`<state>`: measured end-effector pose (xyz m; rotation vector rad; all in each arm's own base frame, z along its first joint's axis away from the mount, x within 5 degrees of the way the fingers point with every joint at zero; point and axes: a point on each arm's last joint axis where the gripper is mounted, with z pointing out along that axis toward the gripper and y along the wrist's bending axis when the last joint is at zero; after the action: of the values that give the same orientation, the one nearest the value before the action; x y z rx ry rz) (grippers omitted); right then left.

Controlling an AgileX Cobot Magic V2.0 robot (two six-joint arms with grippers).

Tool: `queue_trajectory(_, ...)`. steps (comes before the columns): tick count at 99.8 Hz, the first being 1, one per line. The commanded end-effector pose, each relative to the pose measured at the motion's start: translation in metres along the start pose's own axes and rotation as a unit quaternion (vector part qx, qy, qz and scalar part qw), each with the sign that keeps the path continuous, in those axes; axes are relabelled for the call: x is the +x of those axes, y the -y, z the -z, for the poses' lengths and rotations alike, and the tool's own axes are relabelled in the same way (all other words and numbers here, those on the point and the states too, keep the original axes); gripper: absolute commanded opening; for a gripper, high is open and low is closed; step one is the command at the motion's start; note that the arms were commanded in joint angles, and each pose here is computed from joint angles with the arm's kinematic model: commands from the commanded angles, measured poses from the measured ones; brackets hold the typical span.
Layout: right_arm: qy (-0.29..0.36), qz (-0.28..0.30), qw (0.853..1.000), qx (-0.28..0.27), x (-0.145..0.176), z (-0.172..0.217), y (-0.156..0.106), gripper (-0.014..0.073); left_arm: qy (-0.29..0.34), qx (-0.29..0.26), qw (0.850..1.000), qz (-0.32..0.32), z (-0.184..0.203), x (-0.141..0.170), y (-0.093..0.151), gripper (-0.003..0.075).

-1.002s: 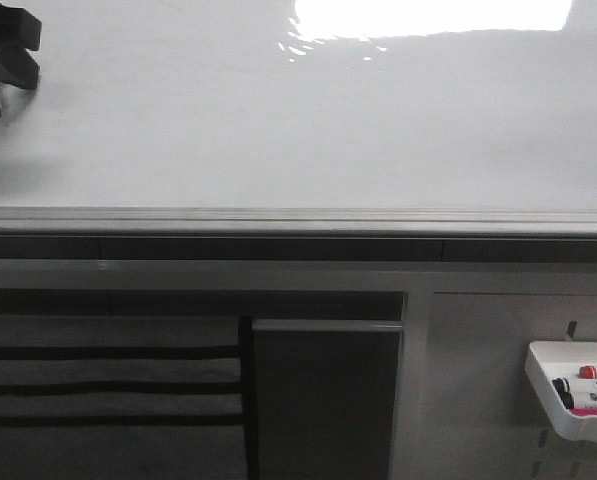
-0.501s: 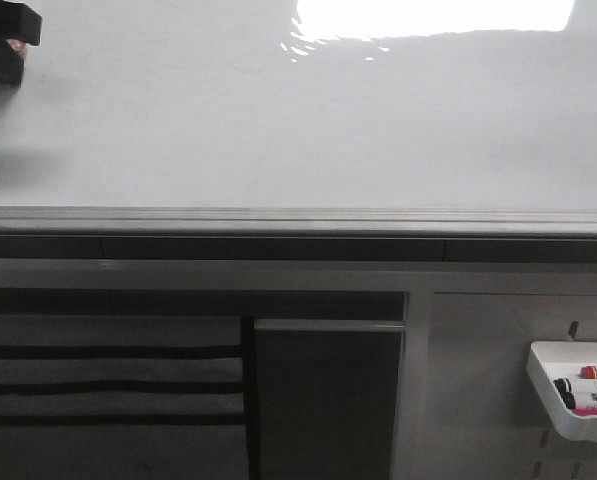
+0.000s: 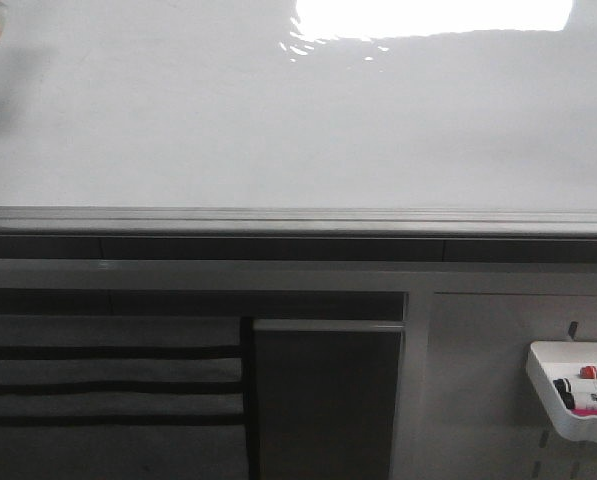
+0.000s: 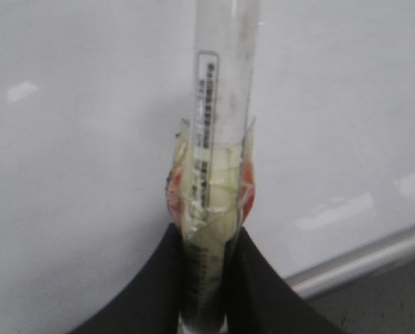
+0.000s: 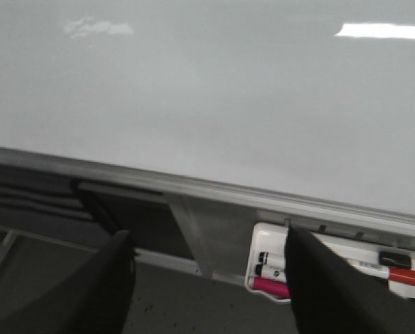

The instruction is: Write number 3 on whiteboard

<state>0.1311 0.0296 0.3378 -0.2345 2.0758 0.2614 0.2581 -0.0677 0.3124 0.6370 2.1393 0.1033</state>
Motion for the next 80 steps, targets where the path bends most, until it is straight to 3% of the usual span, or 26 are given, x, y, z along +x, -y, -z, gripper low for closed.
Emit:
queue_trajectory(1, 0.004, 0.033, 0.999, -0.039, -0.018, -0.003, -0.008, 0.0418, 0.027, 0.023, 0.996, -0.086, 0.026, -0.022, 0.015, -0.0020)
queue_trajectory(17, -0.050, 0.128, 0.980, -0.146, -0.031, -0.016, -0.029, 0.0418, -0.002, 0.115, 0.972, -0.205, 0.044, -0.031, 0.057, -0.0020)
queue_trajectory(30, -0.103, 0.229, 0.936, -0.247, -0.035, -0.028, -0.056, 0.0418, 0.012, 0.227, 0.937, -0.264, 0.061, -0.034, 0.090, -0.0020)
queue_trajectory(42, -0.098, 0.318, 0.889, -0.314, -0.040, -0.037, -0.085, 0.0418, 0.043, 0.337, 0.890, -0.304, 0.078, -0.035, 0.112, -0.0020)
queue_trajectory(47, -0.089, 0.344, 0.872, -0.337, -0.043, -0.037, -0.097, 0.0418, 0.055, 0.359, 0.879, -0.307, 0.082, -0.036, 0.115, -0.0020)
queue_trajectory(57, -0.064, 0.359, 0.858, -0.362, -0.053, -0.036, -0.117, 0.0418, 0.065, 0.370, 0.872, -0.313, 0.084, -0.037, 0.117, -0.0020)
queue_trajectory(70, -0.029, 0.356, 0.859, -0.368, -0.065, -0.041, -0.130, 0.0418, 0.067, 0.371, 0.871, -0.314, 0.084, -0.037, 0.117, -0.0020)
queue_trajectory(80, -0.010, 0.361, 0.848, -0.387, -0.067, -0.045, -0.139, 0.0418, 0.069, 0.374, 0.871, -0.312, 0.084, -0.037, 0.118, -0.0020)
